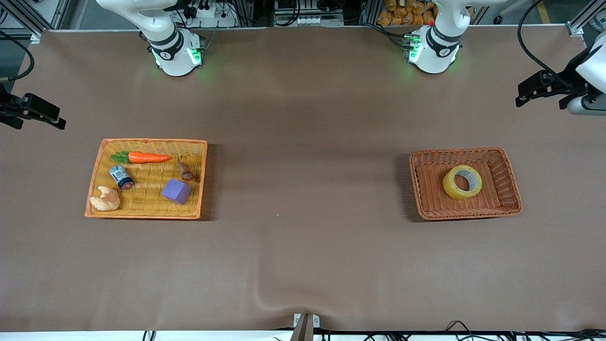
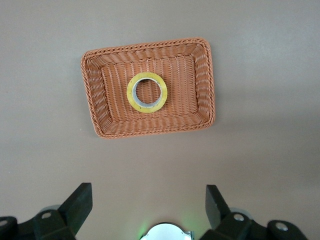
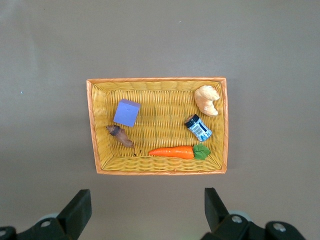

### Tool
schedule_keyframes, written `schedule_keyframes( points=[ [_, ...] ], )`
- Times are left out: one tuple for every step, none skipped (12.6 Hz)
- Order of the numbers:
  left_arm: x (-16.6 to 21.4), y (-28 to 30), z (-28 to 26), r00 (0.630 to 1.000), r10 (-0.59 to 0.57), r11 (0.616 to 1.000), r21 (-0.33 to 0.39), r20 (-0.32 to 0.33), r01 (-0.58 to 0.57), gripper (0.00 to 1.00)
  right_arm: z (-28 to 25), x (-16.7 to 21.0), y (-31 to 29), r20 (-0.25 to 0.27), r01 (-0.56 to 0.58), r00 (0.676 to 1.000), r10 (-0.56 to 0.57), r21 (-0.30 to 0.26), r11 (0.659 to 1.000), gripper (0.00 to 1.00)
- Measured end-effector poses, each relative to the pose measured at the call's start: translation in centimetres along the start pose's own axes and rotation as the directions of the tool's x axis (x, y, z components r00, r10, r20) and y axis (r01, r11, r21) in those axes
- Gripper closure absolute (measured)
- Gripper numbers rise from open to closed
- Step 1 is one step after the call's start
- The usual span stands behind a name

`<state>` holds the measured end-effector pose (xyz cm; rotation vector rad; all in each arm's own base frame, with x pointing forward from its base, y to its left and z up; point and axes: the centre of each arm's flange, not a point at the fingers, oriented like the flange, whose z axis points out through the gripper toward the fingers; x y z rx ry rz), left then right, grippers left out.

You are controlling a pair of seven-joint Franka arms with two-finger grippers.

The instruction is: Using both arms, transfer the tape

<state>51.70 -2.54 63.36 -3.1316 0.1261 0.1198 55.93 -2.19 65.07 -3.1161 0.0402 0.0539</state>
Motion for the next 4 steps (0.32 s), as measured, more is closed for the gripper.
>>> schedule_keyframes(
  points=[
    [-0.04,0.3,-0.13,1.0,0.006,1.0,0.007,-0.004,-0.006,0.0,0.0,0.0,0.0,0.0,0.009,1.0,-0.009,0.0,1.0,0.0],
    [-0.12,0.32,-0.35,1.0,0.007,1.0,0.01,-0.011,-0.007,0.0,0.0,0.0,0.0,0.0,0.014,1.0,-0.014,0.0,1.0,0.0],
    [-0.2,0.2,-0.57,1.0,0.005,1.0,0.011,-0.017,-0.005,0.0,0.0,0.0,0.0,0.0,0.016,1.0,-0.016,0.0,1.0,0.0],
    [-0.24,0.11,-0.75,1.0,0.003,1.0,0.011,-0.022,-0.003,0.0,0.0,0.0,0.0,0.0,0.017,1.0,-0.017,0.0,1.0,0.0]
  ],
)
